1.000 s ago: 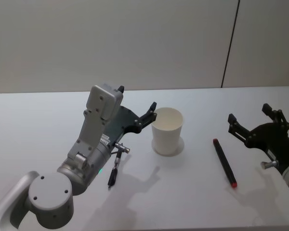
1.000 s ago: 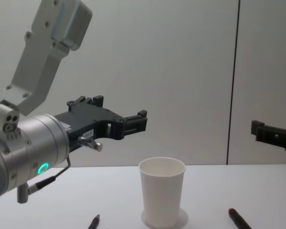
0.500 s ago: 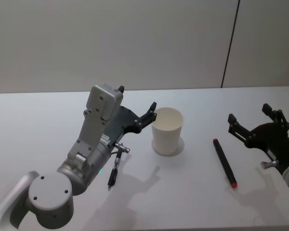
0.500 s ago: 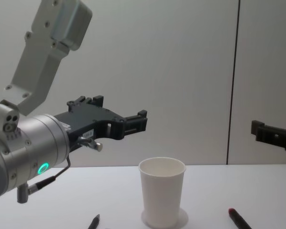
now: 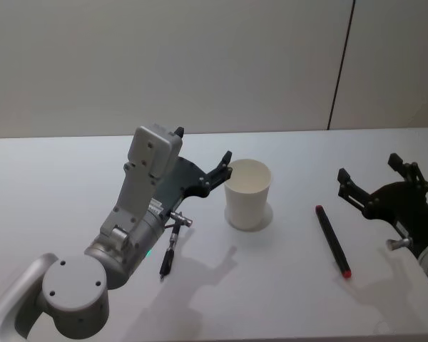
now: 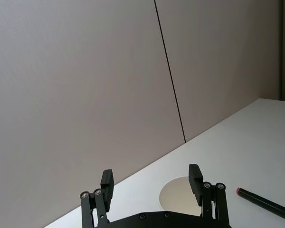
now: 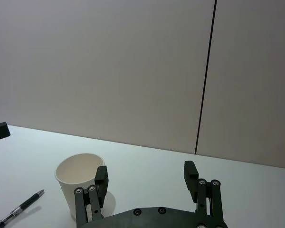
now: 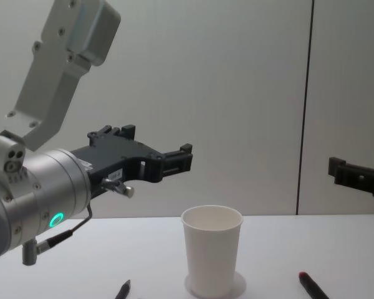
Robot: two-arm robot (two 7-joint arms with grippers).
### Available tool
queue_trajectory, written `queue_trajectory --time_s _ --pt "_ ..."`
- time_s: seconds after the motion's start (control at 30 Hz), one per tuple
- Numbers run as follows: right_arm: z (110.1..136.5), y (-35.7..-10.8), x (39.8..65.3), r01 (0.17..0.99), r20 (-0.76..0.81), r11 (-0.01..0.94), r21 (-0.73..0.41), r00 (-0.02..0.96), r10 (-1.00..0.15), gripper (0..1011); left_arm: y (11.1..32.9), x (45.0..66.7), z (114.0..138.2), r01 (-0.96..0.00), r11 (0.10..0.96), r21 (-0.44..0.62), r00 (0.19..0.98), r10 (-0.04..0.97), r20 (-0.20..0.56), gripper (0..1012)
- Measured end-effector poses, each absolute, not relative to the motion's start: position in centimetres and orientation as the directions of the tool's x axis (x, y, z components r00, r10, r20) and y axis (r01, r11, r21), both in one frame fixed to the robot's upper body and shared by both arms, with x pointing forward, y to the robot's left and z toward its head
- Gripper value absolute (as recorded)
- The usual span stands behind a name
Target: Place the pen into the pen holder.
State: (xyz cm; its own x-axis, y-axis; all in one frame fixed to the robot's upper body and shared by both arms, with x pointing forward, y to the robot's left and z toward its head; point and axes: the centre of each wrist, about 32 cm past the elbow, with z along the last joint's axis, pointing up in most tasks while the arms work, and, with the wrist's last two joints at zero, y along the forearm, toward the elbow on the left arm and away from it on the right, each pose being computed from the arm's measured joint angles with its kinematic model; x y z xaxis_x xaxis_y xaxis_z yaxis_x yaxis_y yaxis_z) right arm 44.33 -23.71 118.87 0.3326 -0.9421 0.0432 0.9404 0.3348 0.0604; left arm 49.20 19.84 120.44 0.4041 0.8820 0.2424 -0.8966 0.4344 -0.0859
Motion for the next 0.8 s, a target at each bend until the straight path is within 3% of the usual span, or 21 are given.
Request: queue_trajectory --time_s 0.33,0.8 --pt "119.0 -23.3 44.9 0.942 0.040 0.332 0.058 0.330 -0.943 1002 19.8 49.2 120.4 -0.897 0.434 -0.086 0.404 0.882 0.242 1004" --pt "118.9 -21.4 47.9 0.950 0.036 0.313 -0.006 0.313 -0.949 1002 19.8 49.2 120.4 -0.897 0.434 -0.086 0.404 0.882 0.242 1004"
